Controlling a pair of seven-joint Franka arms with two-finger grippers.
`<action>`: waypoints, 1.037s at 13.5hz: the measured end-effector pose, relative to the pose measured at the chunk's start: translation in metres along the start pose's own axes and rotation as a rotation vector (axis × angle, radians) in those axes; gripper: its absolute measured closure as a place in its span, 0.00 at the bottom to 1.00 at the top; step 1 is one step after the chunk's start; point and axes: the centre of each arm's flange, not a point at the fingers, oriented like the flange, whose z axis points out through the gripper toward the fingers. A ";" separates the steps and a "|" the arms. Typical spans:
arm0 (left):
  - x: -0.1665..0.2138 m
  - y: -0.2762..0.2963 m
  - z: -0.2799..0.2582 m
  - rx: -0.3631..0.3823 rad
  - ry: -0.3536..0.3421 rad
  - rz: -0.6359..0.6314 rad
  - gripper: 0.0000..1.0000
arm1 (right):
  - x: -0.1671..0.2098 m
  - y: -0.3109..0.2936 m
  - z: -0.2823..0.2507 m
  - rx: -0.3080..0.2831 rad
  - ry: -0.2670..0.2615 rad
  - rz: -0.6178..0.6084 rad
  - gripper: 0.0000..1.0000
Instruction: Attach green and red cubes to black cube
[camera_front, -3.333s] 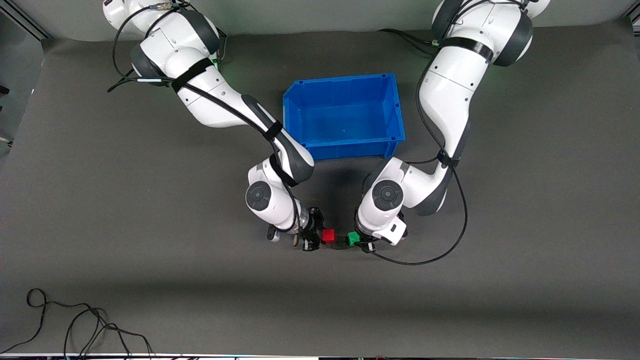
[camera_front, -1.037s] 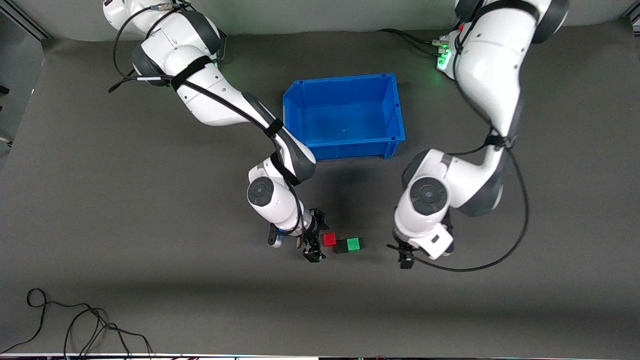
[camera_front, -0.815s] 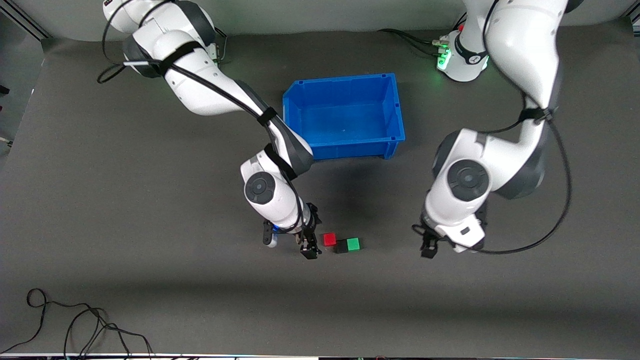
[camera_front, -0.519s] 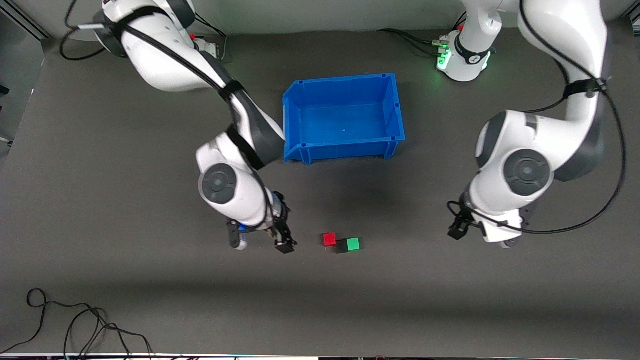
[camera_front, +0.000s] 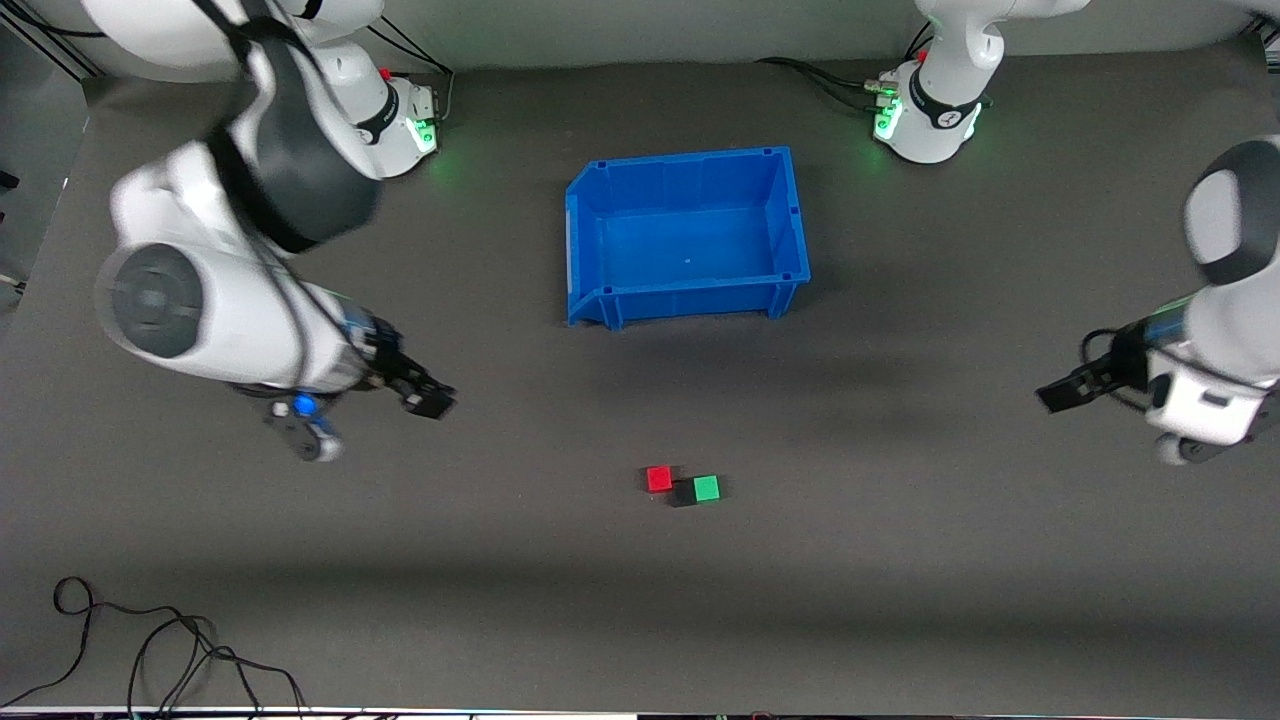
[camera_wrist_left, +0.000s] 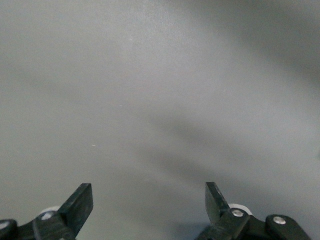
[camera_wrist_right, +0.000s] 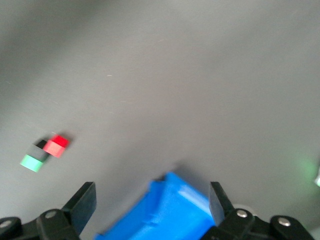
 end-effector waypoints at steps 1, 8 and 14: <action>-0.008 -0.010 -0.009 -0.009 0.007 0.060 0.00 | 0.011 0.025 -0.014 -0.024 -0.020 -0.063 0.00; -0.069 0.001 -0.081 -0.023 0.087 0.229 0.00 | 0.088 0.156 -0.065 -0.040 -0.072 -0.429 0.00; -0.083 -0.001 -0.130 -0.017 0.070 0.238 0.00 | 0.117 0.185 -0.059 -0.001 -0.005 -0.566 0.00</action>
